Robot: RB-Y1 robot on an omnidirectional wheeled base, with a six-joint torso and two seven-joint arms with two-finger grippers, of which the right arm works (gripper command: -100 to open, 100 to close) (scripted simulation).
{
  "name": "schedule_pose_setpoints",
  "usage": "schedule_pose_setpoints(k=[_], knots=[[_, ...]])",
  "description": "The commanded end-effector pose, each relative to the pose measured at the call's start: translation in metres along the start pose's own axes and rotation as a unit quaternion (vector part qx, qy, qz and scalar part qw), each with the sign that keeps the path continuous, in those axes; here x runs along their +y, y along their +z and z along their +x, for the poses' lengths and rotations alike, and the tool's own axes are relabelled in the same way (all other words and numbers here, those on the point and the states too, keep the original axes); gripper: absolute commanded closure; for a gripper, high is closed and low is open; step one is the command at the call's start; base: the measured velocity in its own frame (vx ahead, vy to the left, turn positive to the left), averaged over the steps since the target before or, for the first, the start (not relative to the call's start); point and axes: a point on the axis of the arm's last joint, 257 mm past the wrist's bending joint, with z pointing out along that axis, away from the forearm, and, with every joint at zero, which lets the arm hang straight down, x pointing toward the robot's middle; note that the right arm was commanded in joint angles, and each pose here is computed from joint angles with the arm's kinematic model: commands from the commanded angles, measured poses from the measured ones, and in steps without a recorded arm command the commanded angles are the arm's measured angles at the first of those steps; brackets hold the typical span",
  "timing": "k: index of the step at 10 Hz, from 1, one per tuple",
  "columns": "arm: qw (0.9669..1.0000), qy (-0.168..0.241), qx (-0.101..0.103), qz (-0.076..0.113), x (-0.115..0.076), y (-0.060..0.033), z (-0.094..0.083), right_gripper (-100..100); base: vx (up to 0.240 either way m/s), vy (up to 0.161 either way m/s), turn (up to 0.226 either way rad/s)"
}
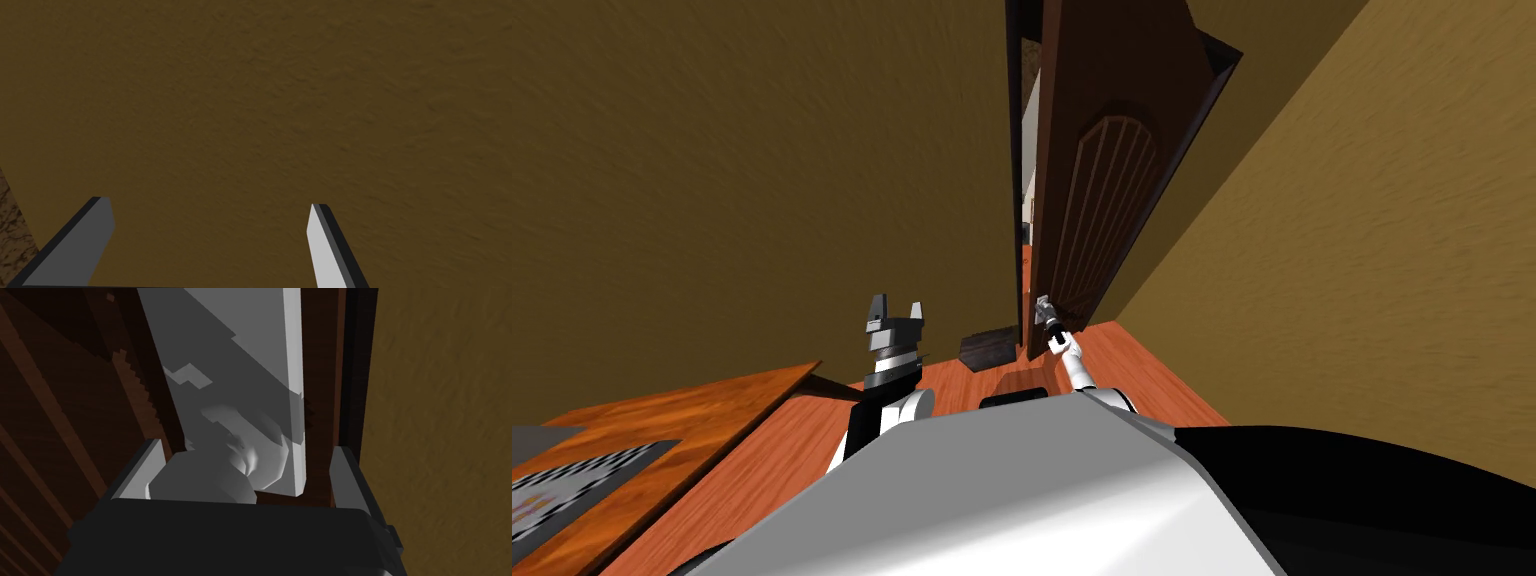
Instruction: Pull the door open
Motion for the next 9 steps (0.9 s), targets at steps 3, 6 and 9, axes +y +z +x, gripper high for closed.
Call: schedule_pose_setpoints(k=[3, 6, 9], knots=[[0.9988, 0.048, 0.002, -0.002, 0.003, -0.0023, 0.005, 100, -0.124, -0.019, 0.087], [0.9979, 0.065, 0.000, 0.003, -0.004, -0.0028, 0.003, 100, -0.088, -0.033, 0.062], [0.9979, 0.065, 0.000, 0.003, -0.004, -0.0028, 0.003, 100, -0.011, 0.012, -0.007]])
